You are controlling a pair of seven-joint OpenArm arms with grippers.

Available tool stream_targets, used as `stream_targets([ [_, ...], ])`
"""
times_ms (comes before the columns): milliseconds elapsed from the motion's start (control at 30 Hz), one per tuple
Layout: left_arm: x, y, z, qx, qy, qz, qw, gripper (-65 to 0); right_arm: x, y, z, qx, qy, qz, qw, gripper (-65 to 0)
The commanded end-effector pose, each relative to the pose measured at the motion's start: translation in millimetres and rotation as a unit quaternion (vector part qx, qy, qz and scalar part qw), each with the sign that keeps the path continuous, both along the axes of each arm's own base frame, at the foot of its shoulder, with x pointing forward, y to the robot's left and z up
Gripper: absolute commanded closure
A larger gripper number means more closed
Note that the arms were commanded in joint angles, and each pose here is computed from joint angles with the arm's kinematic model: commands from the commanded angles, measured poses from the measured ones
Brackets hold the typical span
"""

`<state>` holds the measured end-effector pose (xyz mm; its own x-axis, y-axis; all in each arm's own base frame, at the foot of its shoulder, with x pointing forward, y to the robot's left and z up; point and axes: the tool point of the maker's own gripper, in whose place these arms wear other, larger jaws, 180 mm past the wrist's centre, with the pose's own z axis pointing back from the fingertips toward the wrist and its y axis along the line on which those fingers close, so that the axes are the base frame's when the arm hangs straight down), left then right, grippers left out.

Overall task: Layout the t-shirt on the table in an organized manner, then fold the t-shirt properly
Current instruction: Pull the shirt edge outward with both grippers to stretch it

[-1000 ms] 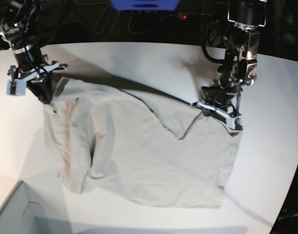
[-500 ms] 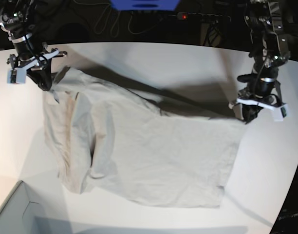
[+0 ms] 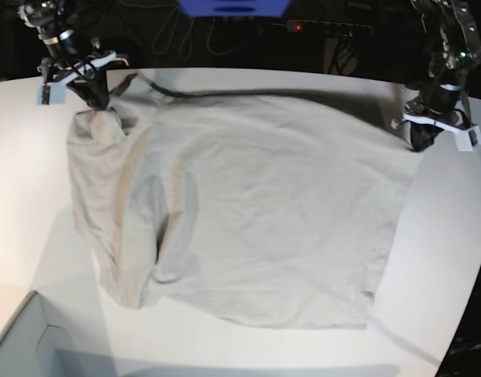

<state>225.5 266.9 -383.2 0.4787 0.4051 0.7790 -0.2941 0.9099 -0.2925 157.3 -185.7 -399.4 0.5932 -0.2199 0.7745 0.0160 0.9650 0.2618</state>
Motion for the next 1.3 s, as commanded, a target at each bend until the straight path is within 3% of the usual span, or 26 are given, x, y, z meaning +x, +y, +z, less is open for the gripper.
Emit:
stream_targets([
  [0, 2, 4, 6, 0.007, -0.014, 0.003, 1.000, 0.0, -1, 4, 8, 0.006, -0.017, 0.006, 0.9998, -4.9],
  [233, -4, 9, -2, 0.002, -0.007, 0.012, 1.000, 0.0, -23, -9, 2, -0.004, 0.008, -0.012, 0.9999, -21.9],
  [367, -4, 9, -2, 0.003, -0.006, 0.011, 1.000, 0.0, -37, -44, 7, -0.029, 0.012, -0.068, 0.9972, -24.9],
  [467, -3, 9, -1, 0.004, -0.007, 0.011, 1.000, 0.0, -26, -51, 14, -0.036, -0.007, -0.077, 0.9963, -25.2],
  [667, -3, 10, -1, 0.004, -0.008, 0.011, 1.000, 0.0, 2, -9, 37, -0.044, -0.017, 0.003, 0.9989, -27.3],
  [800, -1, 17, 3, 0.017, -0.008, 0.005, 1.000, 0.0, 36, 11, 39, -0.076, -0.023, 0.051, 0.9955, -27.7],
  [933, 0, 19, 5, 0.021, -0.008, 0.003, 1.000, 0.0, 65, 36, 23, -0.110, 0.003, 0.107, 0.9881, -27.6],
  [1100, -2, 27, 8, 0.026, -0.011, 0.013, 1.000, 0.0, 71, 79, 3, -0.135, 0.027, 0.188, 0.9725, -27.3],
  [1267, -2, 29, 9, 0.028, -0.011, 0.013, 0.999, 0.0, 60, 80, -34, -0.118, 0.078, 0.193, 0.9710, -27.7],
])
